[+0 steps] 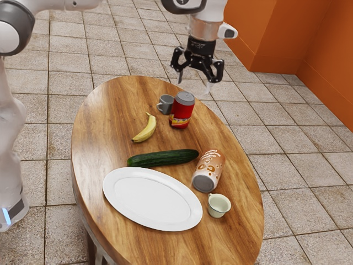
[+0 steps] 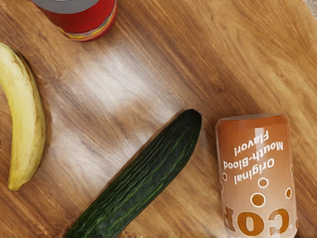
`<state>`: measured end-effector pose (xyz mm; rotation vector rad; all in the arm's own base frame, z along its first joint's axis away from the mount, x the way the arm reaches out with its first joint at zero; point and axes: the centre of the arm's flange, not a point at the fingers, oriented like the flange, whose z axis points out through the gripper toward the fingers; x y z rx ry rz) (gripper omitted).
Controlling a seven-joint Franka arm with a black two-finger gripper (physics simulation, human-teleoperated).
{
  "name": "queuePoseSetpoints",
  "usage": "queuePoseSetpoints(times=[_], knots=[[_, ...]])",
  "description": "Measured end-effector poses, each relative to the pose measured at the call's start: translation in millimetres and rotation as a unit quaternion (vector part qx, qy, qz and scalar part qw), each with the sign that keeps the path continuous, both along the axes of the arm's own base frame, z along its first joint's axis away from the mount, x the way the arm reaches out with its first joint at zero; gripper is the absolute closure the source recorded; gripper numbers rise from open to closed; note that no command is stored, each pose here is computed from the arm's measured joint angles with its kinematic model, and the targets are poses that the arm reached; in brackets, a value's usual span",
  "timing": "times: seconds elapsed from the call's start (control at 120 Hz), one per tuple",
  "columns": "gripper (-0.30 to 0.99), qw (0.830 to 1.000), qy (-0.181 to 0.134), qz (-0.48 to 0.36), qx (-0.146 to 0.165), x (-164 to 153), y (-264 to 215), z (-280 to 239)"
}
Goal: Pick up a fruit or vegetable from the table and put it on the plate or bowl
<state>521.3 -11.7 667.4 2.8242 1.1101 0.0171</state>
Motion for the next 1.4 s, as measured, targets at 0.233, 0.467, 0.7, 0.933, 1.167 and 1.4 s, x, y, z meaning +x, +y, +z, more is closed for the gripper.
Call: queuePoseSetpoints(times=[0.233, 0.467, 0.7, 0.933, 1.167, 1.4], knots=[[0.00, 0.971, 0.032, 0.238, -0.013, 1.4, -12.1, -4.8], [0.00, 0.919, 0.095, 0.383, 0.001, 30.3, -32.7, -61.9], [0.00, 0.952, 0.050, 0.300, 0.024, 24.0, -39.9, -52.4], [0.00, 0.991, 0.033, 0.097, 0.083, 19.0, -33.5, -68.7], [0.00, 0.992, 0.023, -0.101, 0.076, -5.7, -40.6, -149.8], [0.00, 0.970, -0.013, -0.230, 0.081, 4.6, -45.7, -160.5]])
